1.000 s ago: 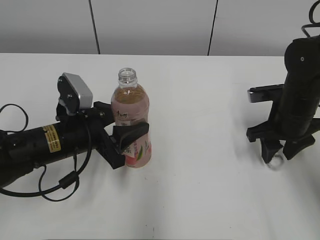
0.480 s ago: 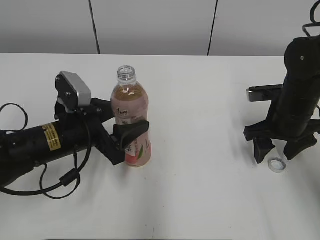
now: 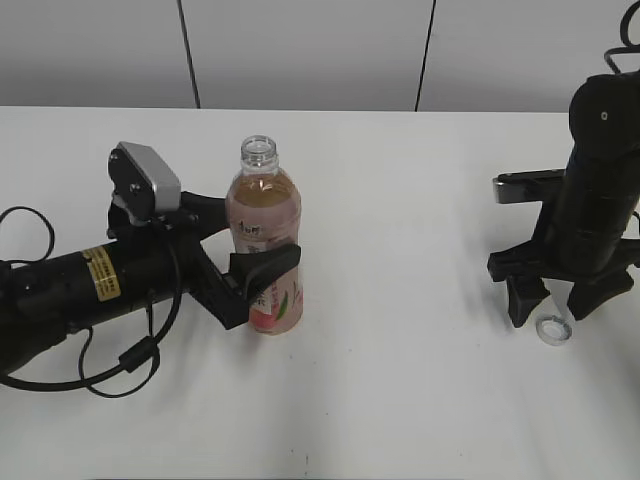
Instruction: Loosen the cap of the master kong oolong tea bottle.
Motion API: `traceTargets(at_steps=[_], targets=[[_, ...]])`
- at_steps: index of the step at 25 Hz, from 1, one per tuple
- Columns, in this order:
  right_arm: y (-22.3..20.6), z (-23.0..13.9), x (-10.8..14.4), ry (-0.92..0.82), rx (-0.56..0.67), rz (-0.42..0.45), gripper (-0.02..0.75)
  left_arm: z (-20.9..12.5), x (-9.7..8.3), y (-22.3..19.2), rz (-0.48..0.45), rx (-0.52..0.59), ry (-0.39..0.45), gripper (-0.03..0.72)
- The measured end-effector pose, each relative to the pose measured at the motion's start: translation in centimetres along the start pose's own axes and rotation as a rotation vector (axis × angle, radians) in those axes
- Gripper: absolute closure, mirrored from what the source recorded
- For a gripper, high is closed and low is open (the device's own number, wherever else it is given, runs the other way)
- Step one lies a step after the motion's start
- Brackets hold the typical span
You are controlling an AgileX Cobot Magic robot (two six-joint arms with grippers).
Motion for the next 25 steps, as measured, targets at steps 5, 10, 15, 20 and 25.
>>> traceTargets(at_steps=[5, 10, 15, 20, 25], targets=[[0.0, 0.0, 0.0, 0.004, 0.000, 0.000, 0.192, -0.4, -0.2, 0.4, 0.002, 0.016, 0.013, 0.119], [0.0, 0.0, 0.0, 0.004, 0.002, 0.000, 0.192, -0.8, -0.5, 0.7, 0.004, 0.028, 0.025, 0.100], [0.0, -0.1, 0.0, 0.012, 0.008, 0.001, 0.192, -1.3, -0.6, 1.2, 0.029, 0.043, 0.050, 0.099], [0.0, -0.1, 0.0, 0.016, 0.014, 0.001, 0.192, -1.7, -0.7, 1.7, 0.044, 0.055, 0.067, 0.099], [0.0, -0.2, 0.0, 0.018, 0.018, 0.001, 0.192, -1.3, -0.9, 2.0, 0.044, 0.048, 0.062, 0.099]])
Point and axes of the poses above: a point on each arm's last joint axis where the gripper is mounted, y pointing back along that axis away from the gripper, x along the wrist's bending axis when the last joint is at zero, z = x × y, the point moved 1 cm from there along -y, pointing out along that axis toward the gripper, and after that the axes turned 6 degrees about y, right-handed, at the moved point
